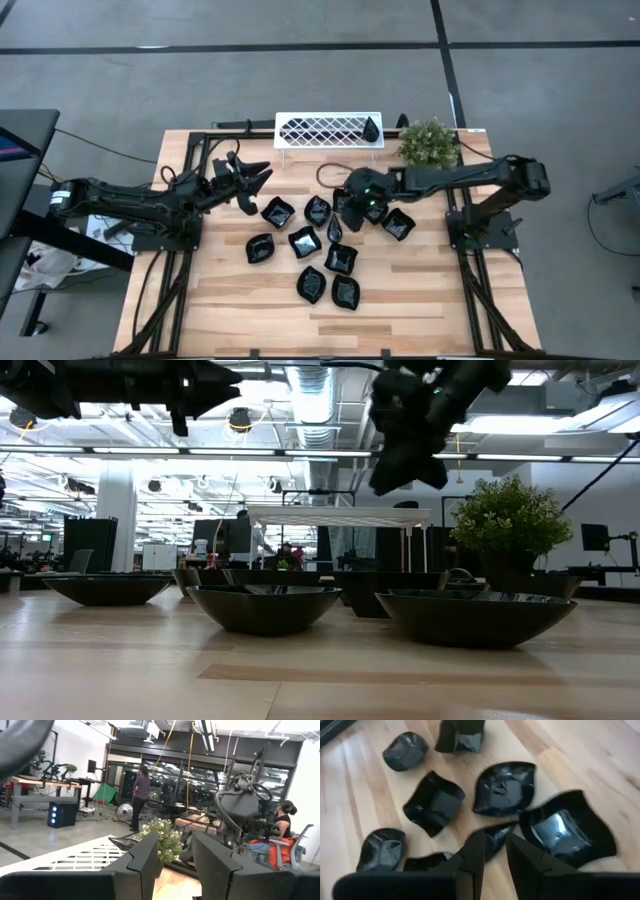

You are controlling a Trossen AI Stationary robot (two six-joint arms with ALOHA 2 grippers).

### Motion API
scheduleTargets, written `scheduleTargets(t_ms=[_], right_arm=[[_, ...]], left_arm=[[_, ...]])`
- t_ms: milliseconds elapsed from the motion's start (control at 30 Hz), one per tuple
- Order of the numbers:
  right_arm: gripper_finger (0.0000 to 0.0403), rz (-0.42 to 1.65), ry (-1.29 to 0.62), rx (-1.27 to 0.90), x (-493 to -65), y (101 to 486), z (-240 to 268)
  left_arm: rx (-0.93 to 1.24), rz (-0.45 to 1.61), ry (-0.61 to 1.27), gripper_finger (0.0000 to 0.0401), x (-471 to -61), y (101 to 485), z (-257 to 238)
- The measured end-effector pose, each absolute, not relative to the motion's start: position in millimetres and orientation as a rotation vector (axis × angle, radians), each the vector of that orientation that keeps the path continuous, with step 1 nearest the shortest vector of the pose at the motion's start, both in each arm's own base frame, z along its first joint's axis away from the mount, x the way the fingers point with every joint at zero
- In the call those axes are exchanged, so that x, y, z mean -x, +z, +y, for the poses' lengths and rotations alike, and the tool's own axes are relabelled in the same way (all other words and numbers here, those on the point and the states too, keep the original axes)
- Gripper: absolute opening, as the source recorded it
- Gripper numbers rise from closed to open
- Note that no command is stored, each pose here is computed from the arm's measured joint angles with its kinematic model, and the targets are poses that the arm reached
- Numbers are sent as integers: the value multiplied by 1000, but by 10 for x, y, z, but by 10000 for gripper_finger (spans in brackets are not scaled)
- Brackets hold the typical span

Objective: Pick & Place Mini shaped plates
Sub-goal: Stack the drop shaped plate on top of the drop shaped plate on the shelf

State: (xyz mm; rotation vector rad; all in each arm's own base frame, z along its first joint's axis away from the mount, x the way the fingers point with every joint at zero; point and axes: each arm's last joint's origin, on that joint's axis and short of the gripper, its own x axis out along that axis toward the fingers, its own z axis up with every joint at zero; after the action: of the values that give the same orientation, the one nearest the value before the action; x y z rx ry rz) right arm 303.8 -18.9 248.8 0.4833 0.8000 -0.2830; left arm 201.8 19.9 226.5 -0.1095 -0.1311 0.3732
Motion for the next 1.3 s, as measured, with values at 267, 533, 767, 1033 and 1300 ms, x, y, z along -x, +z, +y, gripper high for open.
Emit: scheduleTargets(t_ms=[267, 533, 767, 1033, 1300], right_arm=[[78, 903, -247, -484, -3237, 2124, -111], [78, 945, -218, -543, -3355, 1906, -92], [79, 936, -217, -538, -3416, 1825, -114], [79, 959, -222, -539, -3400, 1806, -116], [79, 952, -261, -560, -3398, 1804, -123]], left_arm=[[109, -129, 370, 122, -2017, 2266, 198], [109, -130, 370, 122, -2017, 2266, 198], [109, -130, 371, 122, -2017, 2267, 198], [109, -130, 371, 122, -2017, 2267, 198], [109, -130, 371, 122, -2017, 2267, 198]])
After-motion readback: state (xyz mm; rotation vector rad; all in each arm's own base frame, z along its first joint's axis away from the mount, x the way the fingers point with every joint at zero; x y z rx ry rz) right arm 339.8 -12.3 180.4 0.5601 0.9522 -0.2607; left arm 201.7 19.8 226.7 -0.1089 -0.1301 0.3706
